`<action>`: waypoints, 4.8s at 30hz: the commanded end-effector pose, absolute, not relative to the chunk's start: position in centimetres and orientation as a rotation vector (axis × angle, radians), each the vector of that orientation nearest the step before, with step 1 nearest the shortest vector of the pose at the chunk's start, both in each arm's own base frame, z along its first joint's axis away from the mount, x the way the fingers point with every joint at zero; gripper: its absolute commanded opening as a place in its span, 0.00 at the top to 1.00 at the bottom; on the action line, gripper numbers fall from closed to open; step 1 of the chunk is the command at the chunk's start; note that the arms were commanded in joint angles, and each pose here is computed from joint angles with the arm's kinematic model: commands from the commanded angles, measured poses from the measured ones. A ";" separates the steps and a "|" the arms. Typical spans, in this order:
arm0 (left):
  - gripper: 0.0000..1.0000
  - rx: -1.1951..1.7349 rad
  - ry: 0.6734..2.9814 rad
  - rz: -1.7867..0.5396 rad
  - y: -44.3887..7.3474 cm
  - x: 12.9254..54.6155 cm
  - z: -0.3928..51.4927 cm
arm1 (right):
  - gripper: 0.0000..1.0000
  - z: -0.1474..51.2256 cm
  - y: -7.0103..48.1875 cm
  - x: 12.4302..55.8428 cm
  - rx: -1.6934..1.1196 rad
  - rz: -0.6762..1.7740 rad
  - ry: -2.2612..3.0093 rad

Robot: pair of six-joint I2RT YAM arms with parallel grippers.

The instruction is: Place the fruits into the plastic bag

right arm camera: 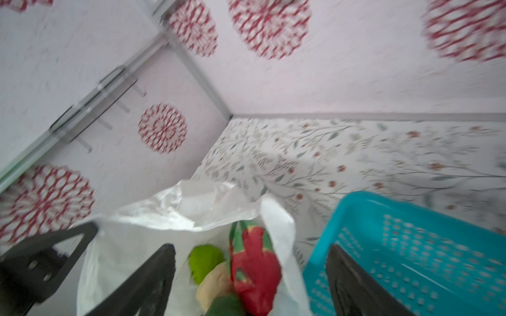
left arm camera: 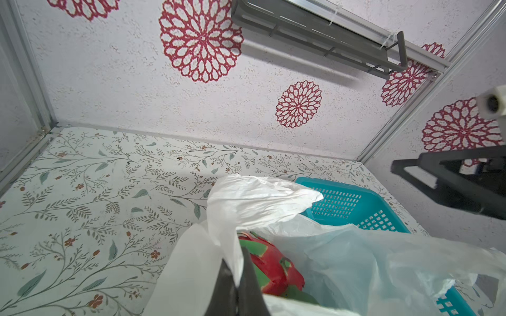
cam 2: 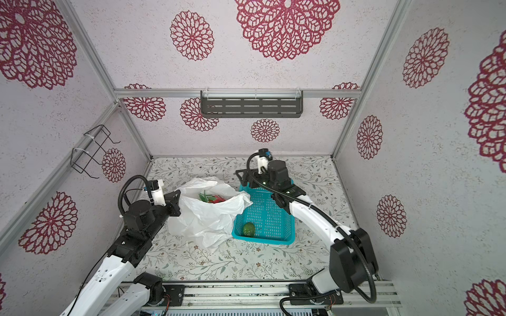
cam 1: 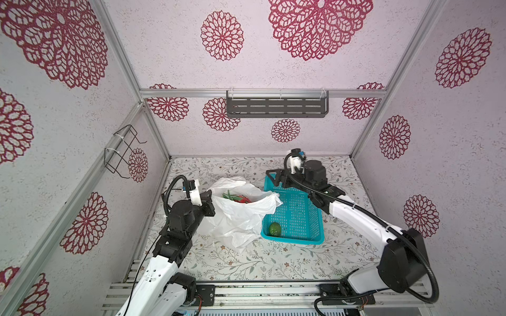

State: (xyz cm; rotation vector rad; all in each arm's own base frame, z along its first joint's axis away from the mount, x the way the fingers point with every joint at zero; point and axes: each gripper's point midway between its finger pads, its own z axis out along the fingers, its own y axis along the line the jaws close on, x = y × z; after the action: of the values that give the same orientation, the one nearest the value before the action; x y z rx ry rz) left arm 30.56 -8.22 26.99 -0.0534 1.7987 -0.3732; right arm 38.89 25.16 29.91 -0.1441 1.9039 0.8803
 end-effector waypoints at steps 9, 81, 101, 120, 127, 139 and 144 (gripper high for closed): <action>1.00 -0.058 1.765 -0.371 -8.5 31.5 27.6 | 0.18 16.7 20.4 34.5 0.006 0.655 2.393; 1.00 -0.002 1.675 -0.440 -8.9 29.2 29.1 | 0.13 30.2 40.2 32.1 -0.850 0.920 2.010; 1.00 -0.140 1.725 -0.355 -6.9 30.2 25.4 | 0.09 29.6 30.5 31.6 -0.515 1.013 2.087; 1.00 -0.083 1.742 -0.356 -7.7 30.7 25.0 | 0.08 24.3 31.8 28.8 -0.385 1.315 2.230; 1.00 -0.093 1.730 -0.354 -7.4 30.3 25.2 | 0.52 23.5 33.1 29.9 -0.347 1.374 2.243; 1.00 -0.148 1.719 -0.361 -7.0 30.5 25.0 | 1.00 34.0 37.9 33.6 -0.507 1.443 1.896; 1.00 -0.179 1.716 -0.375 -6.9 30.6 25.1 | 1.00 40.1 40.6 33.5 -0.670 1.407 1.720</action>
State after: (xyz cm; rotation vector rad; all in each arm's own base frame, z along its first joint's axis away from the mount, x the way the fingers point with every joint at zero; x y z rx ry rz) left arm 30.47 -7.00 24.65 -0.1481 1.7427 -0.3612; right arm 34.96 39.81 32.89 -0.5164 1.9686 1.4160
